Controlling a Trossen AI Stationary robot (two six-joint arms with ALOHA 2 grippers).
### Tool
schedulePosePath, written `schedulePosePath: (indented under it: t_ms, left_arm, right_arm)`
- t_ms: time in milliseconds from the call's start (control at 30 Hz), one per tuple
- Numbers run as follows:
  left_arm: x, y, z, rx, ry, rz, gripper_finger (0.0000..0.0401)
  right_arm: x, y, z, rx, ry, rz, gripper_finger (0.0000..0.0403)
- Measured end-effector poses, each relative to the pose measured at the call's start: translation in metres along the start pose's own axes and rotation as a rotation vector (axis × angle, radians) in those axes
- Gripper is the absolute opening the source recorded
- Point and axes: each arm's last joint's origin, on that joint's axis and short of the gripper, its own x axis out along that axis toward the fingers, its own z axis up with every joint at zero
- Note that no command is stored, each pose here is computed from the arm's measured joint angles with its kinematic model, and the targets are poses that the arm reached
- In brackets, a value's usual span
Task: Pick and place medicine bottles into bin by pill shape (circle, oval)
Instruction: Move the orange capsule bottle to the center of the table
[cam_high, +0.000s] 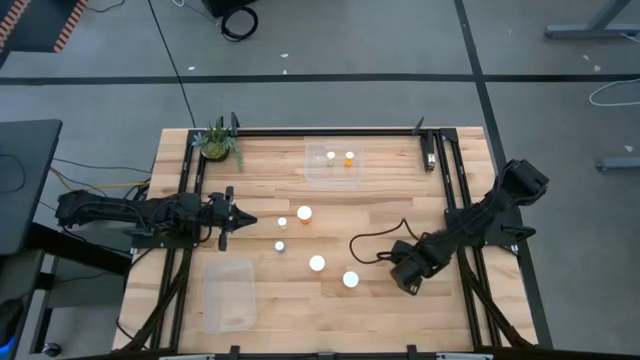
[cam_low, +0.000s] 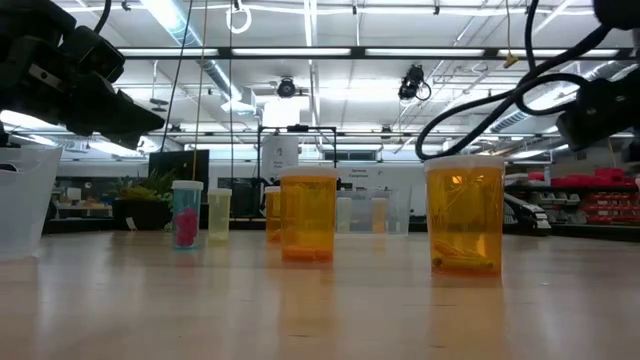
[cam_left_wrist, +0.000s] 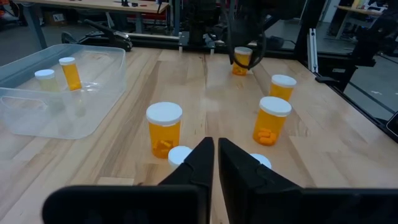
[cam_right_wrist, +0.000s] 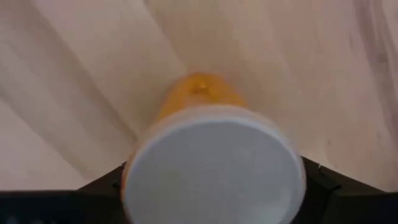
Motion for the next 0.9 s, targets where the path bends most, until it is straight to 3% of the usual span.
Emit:
schedulePosePath:
  t_ms: [667,900]
  left_arm:
    - [0.0,0.0,0.0,0.0,0.0,0.0,0.0032]
    - [0.0,0.0,0.0,0.0,0.0,0.0,0.0038]
  right_arm:
    - [-0.006,-0.009,0.032,-0.035,0.021,0.092,0.02]
    - [-0.038,-0.001,0.062,-0.078,-0.125,0.111,0.0208]
